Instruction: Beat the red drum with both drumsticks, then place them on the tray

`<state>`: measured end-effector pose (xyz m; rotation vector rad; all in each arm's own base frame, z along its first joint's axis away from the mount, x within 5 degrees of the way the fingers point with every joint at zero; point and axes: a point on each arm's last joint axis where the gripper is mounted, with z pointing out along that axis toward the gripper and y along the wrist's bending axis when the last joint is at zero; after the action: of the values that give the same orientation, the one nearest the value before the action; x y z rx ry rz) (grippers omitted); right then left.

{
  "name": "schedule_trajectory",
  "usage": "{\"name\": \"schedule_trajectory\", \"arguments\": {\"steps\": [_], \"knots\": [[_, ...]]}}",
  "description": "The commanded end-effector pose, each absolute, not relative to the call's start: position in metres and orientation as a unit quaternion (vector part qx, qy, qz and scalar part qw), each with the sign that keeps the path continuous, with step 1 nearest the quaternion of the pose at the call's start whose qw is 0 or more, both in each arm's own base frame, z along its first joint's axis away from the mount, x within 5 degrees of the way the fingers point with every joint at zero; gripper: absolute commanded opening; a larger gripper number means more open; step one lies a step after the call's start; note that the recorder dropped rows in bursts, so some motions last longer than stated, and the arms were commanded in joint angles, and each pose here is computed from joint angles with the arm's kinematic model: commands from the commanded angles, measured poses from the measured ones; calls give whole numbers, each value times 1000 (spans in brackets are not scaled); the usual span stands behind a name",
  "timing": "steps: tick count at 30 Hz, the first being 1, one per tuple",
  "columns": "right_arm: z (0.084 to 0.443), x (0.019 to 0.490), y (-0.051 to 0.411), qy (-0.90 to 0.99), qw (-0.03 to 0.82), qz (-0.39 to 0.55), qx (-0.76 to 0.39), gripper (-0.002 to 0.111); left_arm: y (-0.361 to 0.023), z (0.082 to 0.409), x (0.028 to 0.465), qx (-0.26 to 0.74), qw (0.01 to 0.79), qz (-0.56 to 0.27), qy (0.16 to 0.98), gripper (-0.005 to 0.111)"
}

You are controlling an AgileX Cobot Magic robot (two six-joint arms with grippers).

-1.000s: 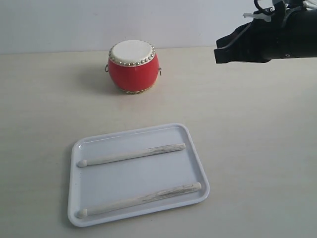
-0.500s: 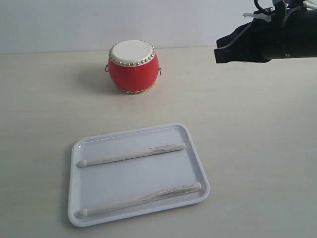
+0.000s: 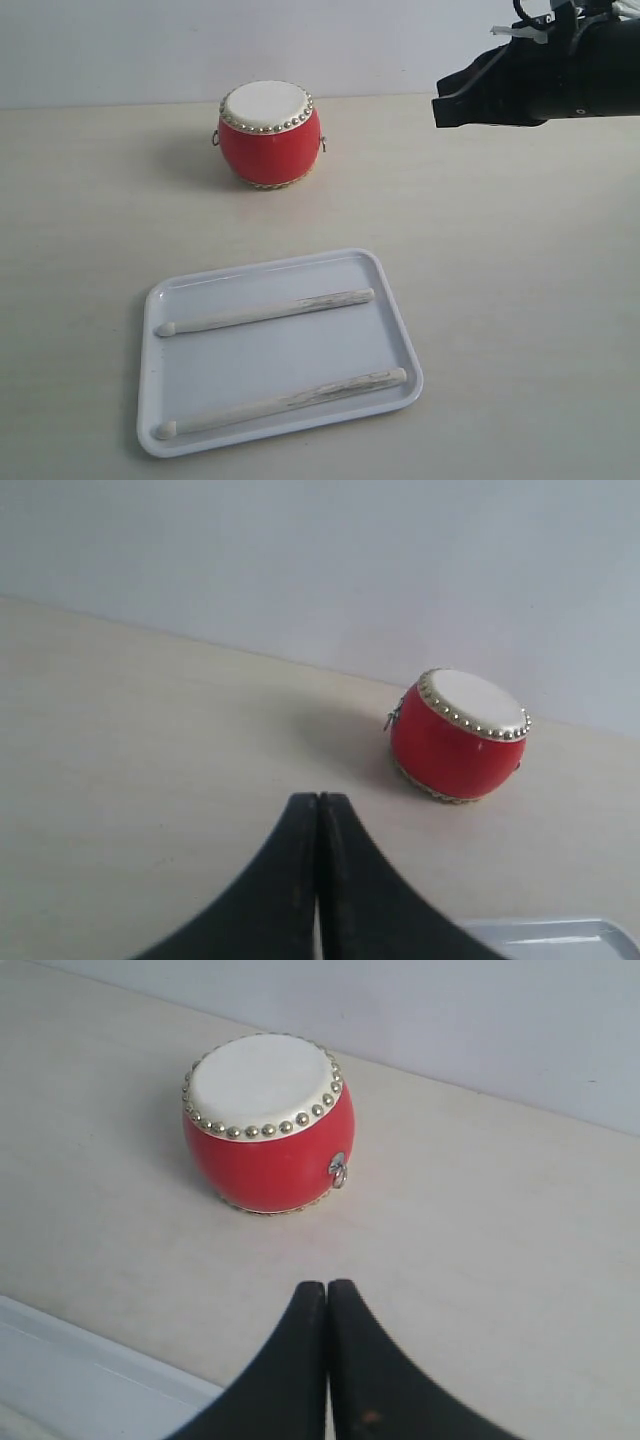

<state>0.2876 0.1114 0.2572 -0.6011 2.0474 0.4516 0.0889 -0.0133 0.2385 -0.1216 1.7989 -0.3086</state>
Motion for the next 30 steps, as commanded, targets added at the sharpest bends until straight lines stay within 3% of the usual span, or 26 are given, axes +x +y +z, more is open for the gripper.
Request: {"name": "schedule_trajectory", "arguments": {"steps": [1, 8, 30], "knots": [[258, 287, 109, 833, 464, 182, -239, 0, -11, 229, 85, -54, 601, -118, 789, 0], [258, 287, 109, 833, 464, 182, -239, 0, -6, 212, 72, -26, 608, -79, 789, 0], [258, 287, 109, 833, 464, 183, -240, 0, 7, 182, 53, -96, 607, -23, 788, 0]]}}
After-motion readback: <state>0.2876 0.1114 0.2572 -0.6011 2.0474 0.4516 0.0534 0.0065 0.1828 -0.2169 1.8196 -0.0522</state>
